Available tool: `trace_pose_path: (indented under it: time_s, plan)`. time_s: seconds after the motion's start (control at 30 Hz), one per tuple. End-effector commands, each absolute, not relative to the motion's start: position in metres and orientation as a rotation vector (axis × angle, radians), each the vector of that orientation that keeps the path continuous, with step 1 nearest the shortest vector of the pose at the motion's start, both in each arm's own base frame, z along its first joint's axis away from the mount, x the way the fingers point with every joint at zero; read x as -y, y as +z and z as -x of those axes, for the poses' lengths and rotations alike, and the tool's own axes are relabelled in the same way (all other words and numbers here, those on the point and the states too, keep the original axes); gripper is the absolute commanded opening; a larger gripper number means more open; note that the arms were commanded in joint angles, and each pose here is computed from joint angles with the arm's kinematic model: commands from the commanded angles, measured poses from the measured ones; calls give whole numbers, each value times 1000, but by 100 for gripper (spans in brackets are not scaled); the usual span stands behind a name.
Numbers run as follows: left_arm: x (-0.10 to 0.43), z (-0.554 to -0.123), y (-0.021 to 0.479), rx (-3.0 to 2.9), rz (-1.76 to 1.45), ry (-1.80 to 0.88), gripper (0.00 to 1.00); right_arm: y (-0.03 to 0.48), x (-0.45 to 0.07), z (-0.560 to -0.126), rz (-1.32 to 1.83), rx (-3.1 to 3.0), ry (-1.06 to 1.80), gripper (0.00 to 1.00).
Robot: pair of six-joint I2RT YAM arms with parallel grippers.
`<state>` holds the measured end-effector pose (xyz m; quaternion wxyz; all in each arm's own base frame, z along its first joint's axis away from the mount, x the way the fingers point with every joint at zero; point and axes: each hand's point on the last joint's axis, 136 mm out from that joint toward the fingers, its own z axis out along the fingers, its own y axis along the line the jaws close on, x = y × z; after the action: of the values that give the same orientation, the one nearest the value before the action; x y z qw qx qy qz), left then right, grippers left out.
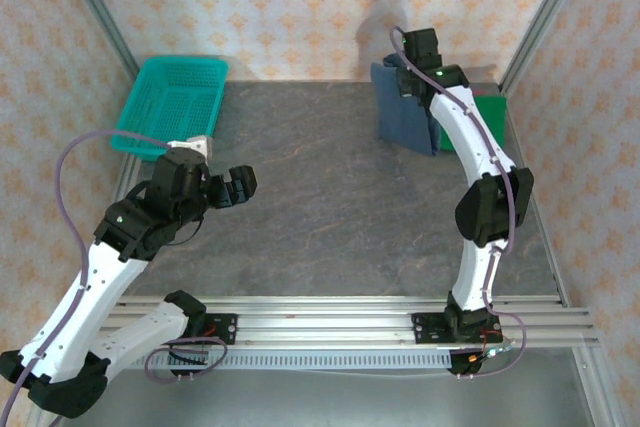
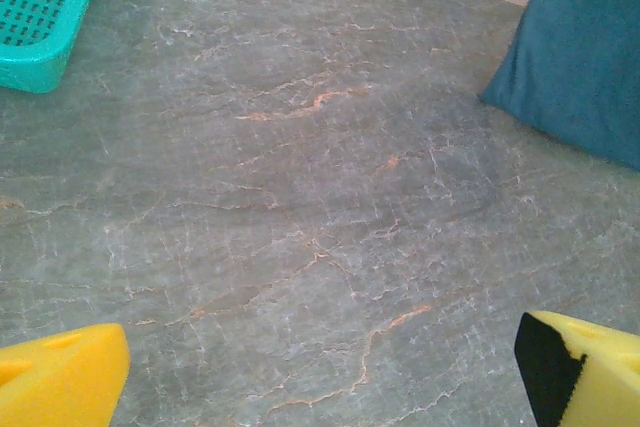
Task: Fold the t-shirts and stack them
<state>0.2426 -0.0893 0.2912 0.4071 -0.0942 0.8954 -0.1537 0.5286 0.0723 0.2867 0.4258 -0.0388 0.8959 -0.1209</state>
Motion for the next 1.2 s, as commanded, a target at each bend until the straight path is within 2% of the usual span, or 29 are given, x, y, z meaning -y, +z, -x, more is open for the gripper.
trace_pose_path:
  time_s: [0.0, 0.53, 0.9, 1.17]
  plan:
    - [81, -242, 290, -2247, 238, -336, 100, 313, -57, -531, 62, -2191, -335, 0]
    - [78, -241, 287, -2255, 238, -308, 100, 327, -13, -521, -14, -2191, -348, 0]
    - [69, -236, 281, -2275, 220, -237, 100, 309, 24, -521, -65, -2236, -360, 0]
    - [58, -227, 280, -2298, 203, -171, 100, 284, 71, -538, -153, -2269, -377, 0]
